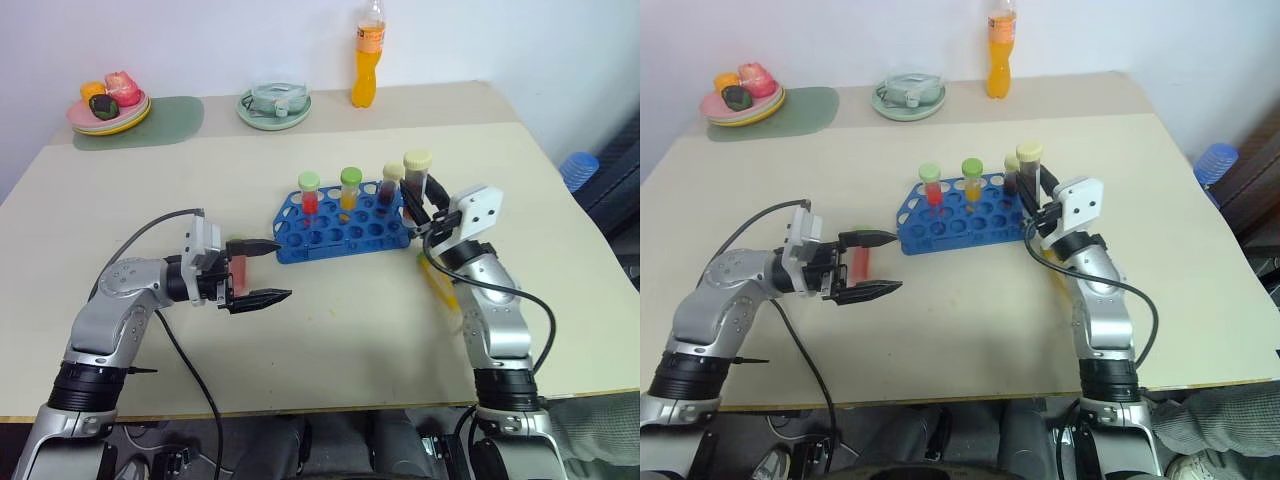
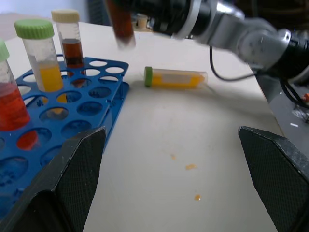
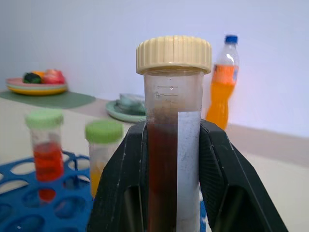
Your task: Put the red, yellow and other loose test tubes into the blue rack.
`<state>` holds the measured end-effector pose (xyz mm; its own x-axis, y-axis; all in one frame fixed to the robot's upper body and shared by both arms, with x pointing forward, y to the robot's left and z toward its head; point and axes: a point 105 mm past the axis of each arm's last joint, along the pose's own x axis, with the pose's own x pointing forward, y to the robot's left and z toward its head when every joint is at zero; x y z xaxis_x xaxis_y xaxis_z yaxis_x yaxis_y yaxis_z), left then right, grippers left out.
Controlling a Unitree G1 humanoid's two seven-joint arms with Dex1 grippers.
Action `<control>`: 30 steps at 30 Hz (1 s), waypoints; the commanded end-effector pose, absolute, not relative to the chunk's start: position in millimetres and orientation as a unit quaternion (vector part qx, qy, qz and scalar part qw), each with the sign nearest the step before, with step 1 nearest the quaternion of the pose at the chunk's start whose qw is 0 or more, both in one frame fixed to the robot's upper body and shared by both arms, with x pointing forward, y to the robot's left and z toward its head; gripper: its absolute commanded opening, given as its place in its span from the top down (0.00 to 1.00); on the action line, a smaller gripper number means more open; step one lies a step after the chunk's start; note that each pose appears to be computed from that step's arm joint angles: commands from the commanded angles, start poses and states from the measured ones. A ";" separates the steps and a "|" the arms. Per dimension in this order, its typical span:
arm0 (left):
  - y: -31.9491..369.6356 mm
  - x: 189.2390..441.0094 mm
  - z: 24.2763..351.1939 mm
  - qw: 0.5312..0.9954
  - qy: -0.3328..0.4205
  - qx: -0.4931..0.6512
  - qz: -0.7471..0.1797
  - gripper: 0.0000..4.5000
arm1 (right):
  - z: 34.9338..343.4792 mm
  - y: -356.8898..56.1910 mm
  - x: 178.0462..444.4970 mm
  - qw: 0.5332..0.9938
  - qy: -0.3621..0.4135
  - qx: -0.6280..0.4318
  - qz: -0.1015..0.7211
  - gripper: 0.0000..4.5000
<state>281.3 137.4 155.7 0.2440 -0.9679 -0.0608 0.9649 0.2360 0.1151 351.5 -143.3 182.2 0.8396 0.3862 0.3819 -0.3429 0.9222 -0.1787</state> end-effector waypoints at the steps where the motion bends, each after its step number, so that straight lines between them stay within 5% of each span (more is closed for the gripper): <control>1: 138.3 280.9 162.5 0.786 -0.023 0.072 -0.614 0.00 | 191.2 -135.3 351.0 0.948 -0.248 -0.055 0.191 0.83; 25: 141.8 271.6 161.1 0.801 -0.018 0.065 -0.594 0.00 | 143.0 -116.9 376.7 0.954 -0.218 -0.010 0.207 0.83; 30: 141.3 272.2 160.8 0.802 -0.018 0.063 -0.594 0.00 | 146.1 -120.4 375.5 0.951 -0.235 -0.027 0.198 0.26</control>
